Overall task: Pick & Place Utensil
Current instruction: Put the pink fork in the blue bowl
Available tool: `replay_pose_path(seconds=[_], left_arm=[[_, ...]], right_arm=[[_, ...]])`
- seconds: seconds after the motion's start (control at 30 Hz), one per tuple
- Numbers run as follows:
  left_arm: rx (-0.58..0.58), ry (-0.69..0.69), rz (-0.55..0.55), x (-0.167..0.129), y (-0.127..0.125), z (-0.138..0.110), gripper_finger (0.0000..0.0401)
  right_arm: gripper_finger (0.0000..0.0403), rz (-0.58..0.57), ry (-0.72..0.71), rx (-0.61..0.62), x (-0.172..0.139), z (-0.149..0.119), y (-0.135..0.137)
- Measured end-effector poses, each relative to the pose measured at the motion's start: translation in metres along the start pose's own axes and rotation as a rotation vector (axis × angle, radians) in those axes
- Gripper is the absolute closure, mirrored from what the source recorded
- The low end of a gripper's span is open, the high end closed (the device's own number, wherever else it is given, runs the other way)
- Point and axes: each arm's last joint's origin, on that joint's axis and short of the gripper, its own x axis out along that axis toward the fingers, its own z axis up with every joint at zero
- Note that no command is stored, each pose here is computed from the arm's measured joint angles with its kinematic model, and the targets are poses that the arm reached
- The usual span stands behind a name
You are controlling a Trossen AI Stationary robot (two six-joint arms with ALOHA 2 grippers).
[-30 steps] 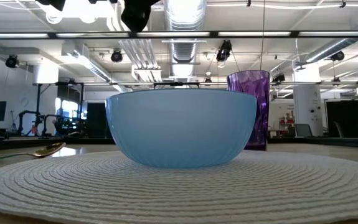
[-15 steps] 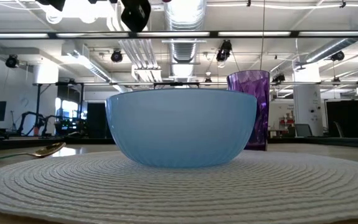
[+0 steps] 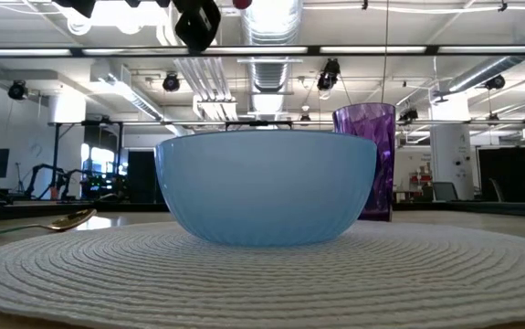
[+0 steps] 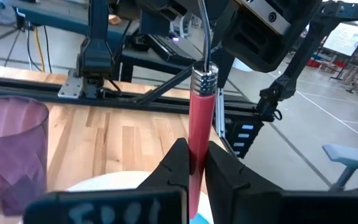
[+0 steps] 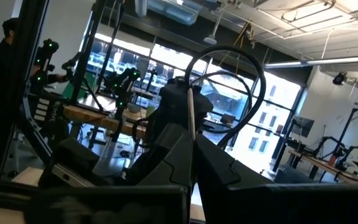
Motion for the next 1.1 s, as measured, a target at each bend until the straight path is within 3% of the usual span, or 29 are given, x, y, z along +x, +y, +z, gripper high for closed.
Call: replay_pose_path(seconds=[0.23, 0.67, 1.1], left_arm=[[-0.020, 0.023, -0.014, 0.000, 0.000, -0.002, 0.0382], [-0.046, 0.104, 0.003, 0.000, 0.001, -0.010, 0.0382], [-0.159, 0.232, 0.054, -0.006, 0.004, -0.021, 0.0382]], right_arm=[[0.0380, 0.004, 0.018, 0.017, 0.000, -0.002, 0.000], [0.0273, 0.026, 0.089, 0.027, -0.004, -0.001, -0.002], [0.0208, 0.041, 0.152, 0.140, -0.026, 0.029, -0.023]])
